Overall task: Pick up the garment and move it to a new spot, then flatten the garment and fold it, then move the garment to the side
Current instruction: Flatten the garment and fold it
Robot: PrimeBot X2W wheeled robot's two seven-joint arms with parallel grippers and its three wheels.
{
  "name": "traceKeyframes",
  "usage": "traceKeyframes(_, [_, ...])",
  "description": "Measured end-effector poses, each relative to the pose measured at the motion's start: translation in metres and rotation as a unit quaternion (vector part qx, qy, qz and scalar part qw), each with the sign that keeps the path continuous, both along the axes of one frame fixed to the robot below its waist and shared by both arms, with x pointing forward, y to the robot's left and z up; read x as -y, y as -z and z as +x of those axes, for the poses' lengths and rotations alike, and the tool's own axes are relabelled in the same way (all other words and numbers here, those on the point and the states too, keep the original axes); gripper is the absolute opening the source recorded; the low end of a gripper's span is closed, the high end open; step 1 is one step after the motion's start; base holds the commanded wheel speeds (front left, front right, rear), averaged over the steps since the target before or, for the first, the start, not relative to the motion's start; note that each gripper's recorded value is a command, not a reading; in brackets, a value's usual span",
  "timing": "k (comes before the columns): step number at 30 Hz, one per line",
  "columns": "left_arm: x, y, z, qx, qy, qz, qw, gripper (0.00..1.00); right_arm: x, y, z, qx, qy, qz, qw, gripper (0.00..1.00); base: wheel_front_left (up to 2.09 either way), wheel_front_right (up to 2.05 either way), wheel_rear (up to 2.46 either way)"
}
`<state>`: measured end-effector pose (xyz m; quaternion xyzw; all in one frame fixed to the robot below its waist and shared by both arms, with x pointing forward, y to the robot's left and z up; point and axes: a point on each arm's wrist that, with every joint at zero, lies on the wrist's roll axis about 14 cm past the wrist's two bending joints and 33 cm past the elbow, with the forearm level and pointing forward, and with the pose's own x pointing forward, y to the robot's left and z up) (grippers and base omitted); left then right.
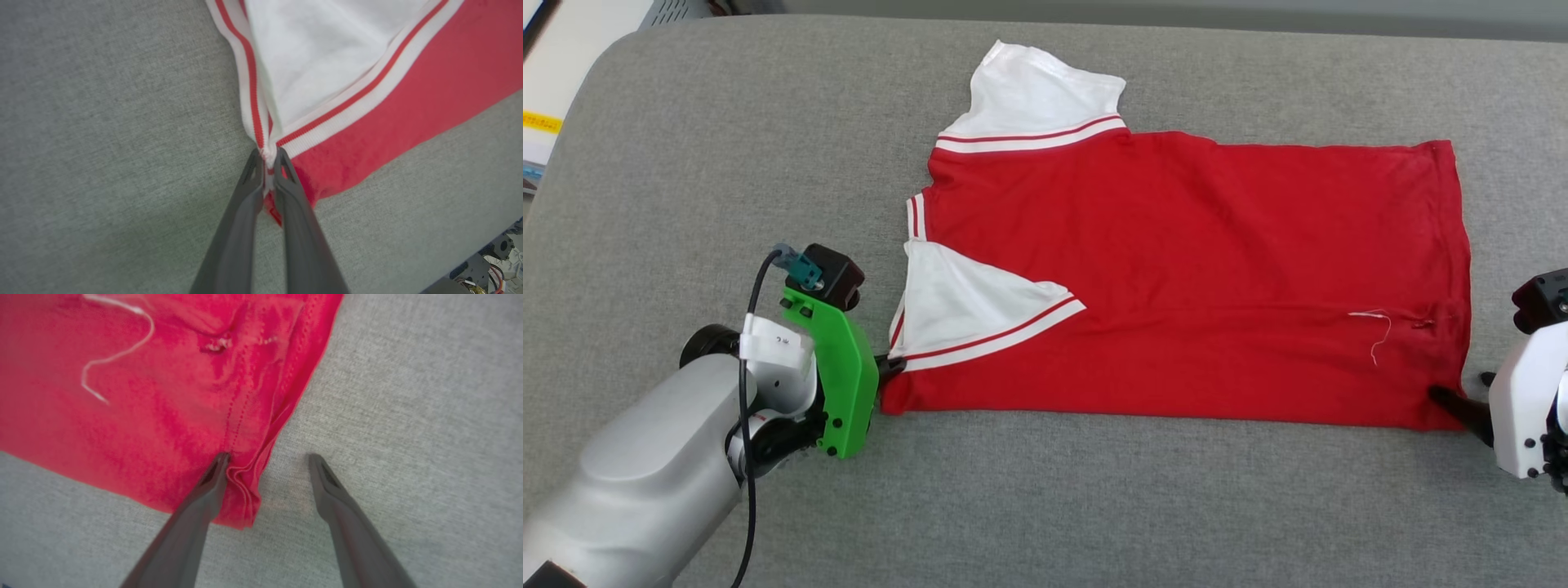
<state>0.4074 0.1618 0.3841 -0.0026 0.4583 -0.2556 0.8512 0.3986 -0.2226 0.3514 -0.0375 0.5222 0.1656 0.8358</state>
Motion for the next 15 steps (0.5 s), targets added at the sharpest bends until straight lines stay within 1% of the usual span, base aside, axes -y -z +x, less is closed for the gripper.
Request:
traceKeyframes(1, [0.0,0.0,0.0,0.001,0.0,0.0,1.0,0.0,-0.001,-0.003,0.003,0.011,0.001,0.003,1.0,0.0,0.0,0.0,0.0])
traceKeyframes(4, [0.0,-0.003,-0.001,0.008,-0.004,-0.002,1.0,0.0,-0.004,-0.011,0.007,0.044,0.0,0.012,0.999,0.0,0.0,0.0,0.0])
traceKeyframes(8, [-0.001,-0.01,-0.007,0.016,-0.015,-0.013,1.0,0.0,-0.012,-0.032,0.01,0.09,-0.009,0.03,0.995,0.0,0.0,0.0,0.0])
traceKeyframes(15, [-0.003,-0.029,-0.023,0.031,0.0,-0.012,0.999,0.0,-0.005,-0.062,-0.013,0.126,-0.015,0.041,0.991,0.0,0.0,0.0,0.0])
